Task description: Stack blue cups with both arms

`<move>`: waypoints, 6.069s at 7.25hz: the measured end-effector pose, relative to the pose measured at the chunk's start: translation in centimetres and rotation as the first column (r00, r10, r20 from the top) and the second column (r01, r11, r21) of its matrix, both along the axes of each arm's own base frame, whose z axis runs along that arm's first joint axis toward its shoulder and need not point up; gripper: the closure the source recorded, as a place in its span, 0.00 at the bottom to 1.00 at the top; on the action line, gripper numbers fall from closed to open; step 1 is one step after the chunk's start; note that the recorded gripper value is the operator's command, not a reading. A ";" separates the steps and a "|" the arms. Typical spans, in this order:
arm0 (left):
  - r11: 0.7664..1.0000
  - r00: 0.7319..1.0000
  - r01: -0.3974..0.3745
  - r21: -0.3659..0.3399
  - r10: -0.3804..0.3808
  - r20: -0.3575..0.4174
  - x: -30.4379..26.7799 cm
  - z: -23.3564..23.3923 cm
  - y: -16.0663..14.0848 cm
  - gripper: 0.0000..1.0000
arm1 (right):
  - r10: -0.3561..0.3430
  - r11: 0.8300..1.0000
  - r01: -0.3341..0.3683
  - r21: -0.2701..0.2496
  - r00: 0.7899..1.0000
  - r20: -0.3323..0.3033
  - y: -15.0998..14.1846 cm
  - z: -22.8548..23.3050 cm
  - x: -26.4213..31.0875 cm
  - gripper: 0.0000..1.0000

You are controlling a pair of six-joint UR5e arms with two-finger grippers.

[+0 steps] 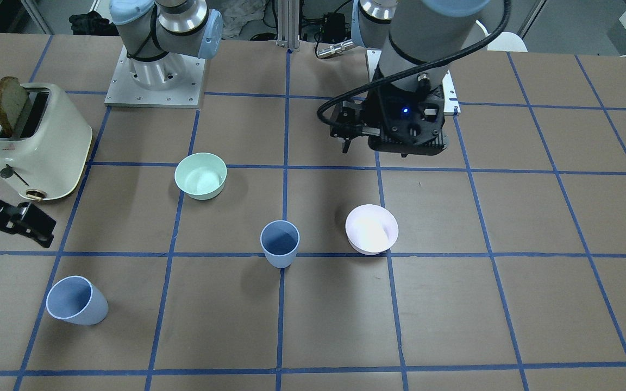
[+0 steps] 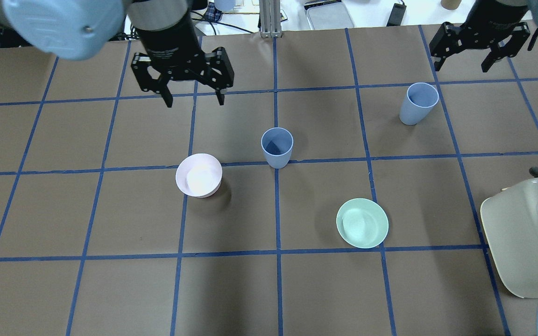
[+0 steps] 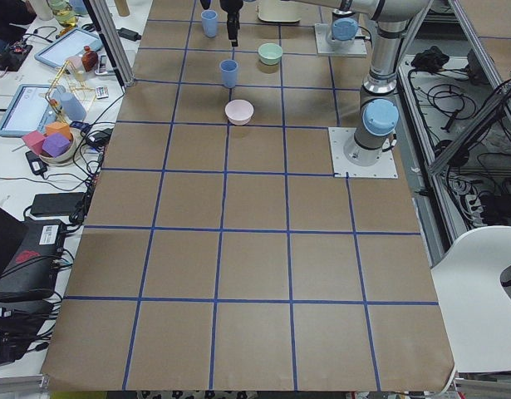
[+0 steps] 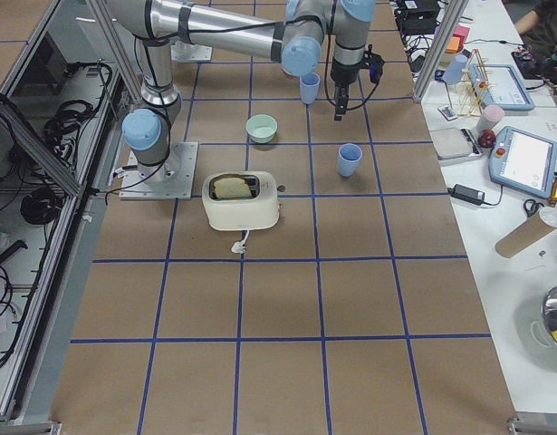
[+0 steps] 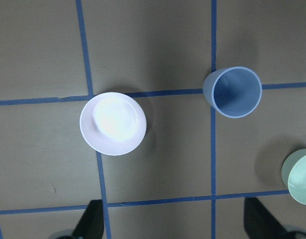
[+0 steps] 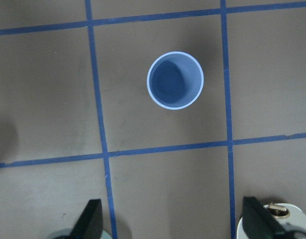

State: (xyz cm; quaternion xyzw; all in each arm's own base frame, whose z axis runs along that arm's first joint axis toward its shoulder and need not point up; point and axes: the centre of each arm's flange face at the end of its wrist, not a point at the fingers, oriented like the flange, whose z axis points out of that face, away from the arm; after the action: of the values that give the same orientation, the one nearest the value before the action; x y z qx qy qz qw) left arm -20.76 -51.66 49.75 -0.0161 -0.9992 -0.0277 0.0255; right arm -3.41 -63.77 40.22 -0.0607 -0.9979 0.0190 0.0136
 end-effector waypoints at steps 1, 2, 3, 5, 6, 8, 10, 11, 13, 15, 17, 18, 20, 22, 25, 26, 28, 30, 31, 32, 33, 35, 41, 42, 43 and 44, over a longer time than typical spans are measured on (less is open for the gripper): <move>0.999 1.000 0.003 -0.035 -0.003 -0.001 1.8 0.1 1.0 0.00 | -0.011 1.000 0.011 -0.014 1.000 0.002 -1.7 -2.5 -1.7 0.00; 0.998 1.000 0.001 -0.067 -0.001 0.004 2.9 0.2 1.7 0.00 | -0.016 1.000 0.017 -0.022 1.000 0.011 -2.8 -4.4 -2.3 0.00; 0.996 1.000 -0.002 -0.085 0.003 0.011 3.5 0.5 2.2 0.00 | -0.020 0.999 0.021 -0.026 0.999 0.033 -3.3 -5.5 -2.5 0.00; 0.995 1.000 -0.008 -0.102 0.011 0.027 4.2 1.3 3.1 0.00 | -0.019 1.000 0.020 -0.024 0.998 0.066 -3.8 -6.7 -2.3 0.00; 0.994 0.999 -0.013 -0.105 0.016 0.031 4.5 1.4 3.3 0.00 | -0.018 1.000 0.020 -0.021 0.998 0.068 -3.8 -6.9 -2.3 0.00; 0.994 0.999 -0.019 -0.104 0.023 0.032 4.8 1.0 3.4 0.00 | -0.020 1.000 0.022 -0.021 0.997 0.069 -3.9 -7.0 -2.3 0.00; 0.994 0.999 -0.020 -0.104 0.024 0.032 4.9 1.0 3.4 0.00 | -0.025 1.000 0.026 -0.014 0.997 0.075 -3.8 -7.4 -2.3 0.00; 0.994 0.999 -0.022 -0.105 0.025 0.031 4.9 1.0 3.4 0.00 | -0.027 1.000 0.028 -0.012 0.997 0.074 -3.7 -7.4 -2.3 0.00; 0.994 0.999 -0.023 -0.104 0.026 0.030 4.9 0.9 3.4 0.00 | -0.020 1.000 0.021 -0.009 0.997 0.073 -3.6 -7.6 -2.4 0.00; 0.994 0.999 -0.023 -0.104 0.026 0.029 5.0 1.0 3.3 0.00 | -0.017 1.000 0.017 -0.007 0.997 0.074 -3.6 -7.7 -2.5 0.00; 0.994 0.999 -0.025 -0.105 0.028 0.027 5.1 1.0 3.3 0.00 | -0.017 1.000 0.017 0.002 0.997 0.081 -3.7 -8.4 -2.4 0.00; 0.994 0.999 -0.025 -0.105 0.028 0.026 5.1 1.0 3.2 0.00 | -0.018 1.000 0.017 0.008 0.996 0.083 -3.7 -9.3 -2.4 0.00; 0.994 0.999 -0.026 -0.102 0.029 0.028 5.2 0.9 3.2 0.00 | -0.016 1.000 0.017 -0.009 0.997 0.075 -3.5 -11.5 -2.4 0.14; 0.995 0.999 -0.026 -0.101 0.030 0.029 5.2 0.8 3.2 0.00 | -0.016 1.000 0.017 -0.016 0.997 0.072 -3.7 -13.7 -2.5 0.60; 0.994 0.999 -0.027 -0.103 0.030 0.029 5.2 0.9 3.2 0.00 | -0.019 1.000 0.017 0.022 0.997 0.081 -2.8 -16.6 -2.2 1.00; 0.994 0.999 -0.027 -0.104 0.030 0.029 5.2 0.9 3.2 0.00 | -0.013 1.000 0.013 0.000 0.997 0.077 -2.9 -16.4 -1.9 1.00; 0.994 0.999 -0.028 -0.105 0.031 0.030 5.2 1.0 3.2 0.00 | -0.004 0.999 0.006 -0.043 0.998 0.059 -3.0 -14.7 -1.8 1.00; 0.994 0.999 -0.028 -0.104 0.031 0.030 5.2 1.0 3.2 0.00 | 0.022 0.997 -0.018 -0.079 0.998 0.054 -2.2 -11.0 0.2 1.00; 0.994 0.999 -0.028 -0.105 0.031 0.030 5.2 1.0 3.2 0.00 | 0.065 0.993 -0.060 -0.103 0.997 0.046 -1.7 -8.8 3.6 1.00; 0.994 0.999 -0.028 -0.105 0.031 0.030 5.2 1.0 3.2 0.00 | 0.111 0.987 -0.106 -0.120 0.993 0.037 -0.9 -6.9 8.0 1.00; 0.994 0.999 -0.028 -0.105 0.031 0.030 5.2 1.0 3.2 0.00 | 0.133 0.983 -0.127 -0.132 0.990 0.038 0.3 -5.0 12.6 1.00; 0.994 0.999 -0.028 -0.106 0.031 0.030 5.2 1.0 3.2 0.00 | 0.127 0.981 -0.116 -0.155 0.990 0.059 3.2 -2.0 21.5 1.00; 0.994 0.999 -0.028 -0.105 0.031 0.031 5.2 1.0 3.2 0.00 | 0.097 0.993 -0.089 -0.078 0.990 0.106 7.7 -2.2 33.5 1.00; 0.994 0.999 -0.028 -0.105 0.031 0.031 5.3 1.1 3.2 0.00 | 0.101 0.993 -0.095 -0.064 0.989 0.104 7.8 -3.0 34.1 1.00; 0.994 0.999 -0.028 -0.105 0.031 0.031 5.3 1.1 3.2 0.00 | 0.103 0.994 -0.099 -0.051 0.989 0.102 7.9 -3.8 34.5 1.00; 0.994 0.999 -0.028 -0.105 0.031 0.032 5.3 1.0 3.2 0.00 | 0.104 0.994 -0.100 -0.040 0.989 0.101 8.0 -4.4 34.7 1.00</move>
State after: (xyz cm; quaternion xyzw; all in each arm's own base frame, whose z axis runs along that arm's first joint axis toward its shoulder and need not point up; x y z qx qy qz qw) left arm -15.50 -48.42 50.79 -0.0021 -0.9997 0.0247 0.0085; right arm 31.27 -55.78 35.83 -0.0106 -0.9986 0.0337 -0.0397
